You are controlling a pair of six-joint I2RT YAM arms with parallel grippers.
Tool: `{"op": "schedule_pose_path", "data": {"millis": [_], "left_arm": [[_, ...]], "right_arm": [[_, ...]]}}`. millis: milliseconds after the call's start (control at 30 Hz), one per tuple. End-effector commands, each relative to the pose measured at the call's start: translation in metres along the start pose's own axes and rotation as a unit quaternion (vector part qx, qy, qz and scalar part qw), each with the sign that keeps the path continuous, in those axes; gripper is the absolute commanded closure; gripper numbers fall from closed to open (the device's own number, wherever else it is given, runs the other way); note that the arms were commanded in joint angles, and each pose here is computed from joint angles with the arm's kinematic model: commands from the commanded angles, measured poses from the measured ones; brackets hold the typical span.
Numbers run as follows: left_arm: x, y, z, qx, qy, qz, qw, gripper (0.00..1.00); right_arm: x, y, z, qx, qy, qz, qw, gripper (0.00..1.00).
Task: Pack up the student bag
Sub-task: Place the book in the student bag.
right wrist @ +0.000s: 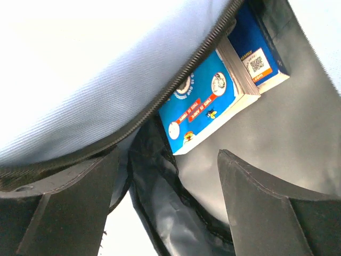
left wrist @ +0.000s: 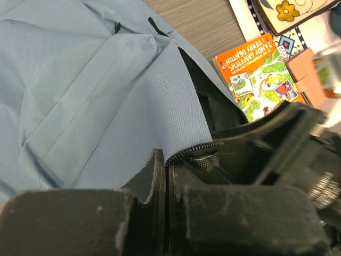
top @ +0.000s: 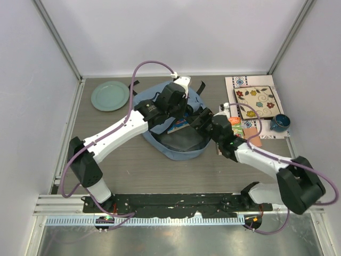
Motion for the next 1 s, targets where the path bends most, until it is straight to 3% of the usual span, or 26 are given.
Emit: {"op": "schedule_pose_path", "data": {"millis": [0,167,233,333,433,467,500,567,600,633,800,967], "left_arm": [[0.017,0.002,-0.027,0.018,-0.049,-0.004,0.999,1.00],[0.018,0.003,-0.025,0.017,-0.048,-0.006,0.999,1.00],[0.019,0.000,-0.022,0.017,-0.044,0.003,0.999,1.00],[0.017,-0.005,-0.007,0.014,-0.029,0.023,0.999,1.00],[0.021,-0.014,0.009,0.002,-0.010,0.060,0.998,0.99],[0.022,-0.017,0.012,0.000,-0.005,0.070,0.998,0.93],[0.023,-0.019,0.016,-0.003,0.000,0.079,0.997,0.72],[0.029,-0.022,0.020,0.000,0.003,0.093,0.996,0.54],[0.031,-0.023,0.018,0.005,-0.002,0.095,0.995,0.40],[0.034,-0.023,0.016,0.012,-0.008,0.096,0.995,0.34],[0.050,-0.044,-0.021,0.050,-0.068,0.153,0.985,0.16],[0.032,-0.077,-0.042,0.080,-0.068,0.211,0.972,0.15]], "right_arm": [[0.027,-0.014,-0.013,0.057,-0.024,0.033,0.998,0.20],[0.064,-0.013,-0.033,0.068,-0.066,0.045,0.994,0.21],[0.078,-0.034,-0.052,0.078,-0.117,0.104,0.985,0.21],[0.101,-0.050,-0.087,0.096,-0.191,0.171,0.962,0.09],[0.108,-0.075,-0.108,0.108,-0.192,0.233,0.947,0.05],[0.110,-0.076,-0.117,0.114,-0.191,0.244,0.944,0.05],[0.112,-0.090,-0.127,0.105,-0.189,0.270,0.938,0.05],[0.111,-0.095,-0.131,0.096,-0.169,0.272,0.942,0.05],[0.111,-0.098,-0.135,0.097,-0.168,0.274,0.942,0.05],[0.114,-0.105,-0.143,0.087,-0.176,0.284,0.939,0.05],[0.122,-0.120,-0.157,0.064,-0.173,0.295,0.938,0.05],[0.126,-0.146,-0.165,0.037,-0.156,0.317,0.935,0.05]]}}
Point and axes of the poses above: each gripper's point midway between its finger pads, its own x axis back along the fingers, its own y axis along the line the jaws close on, z = x × y, the point moved 1 cm from there along x, back along the fingers, and after that the axes turned 8 degrees about -x, right-handed, at the moved point
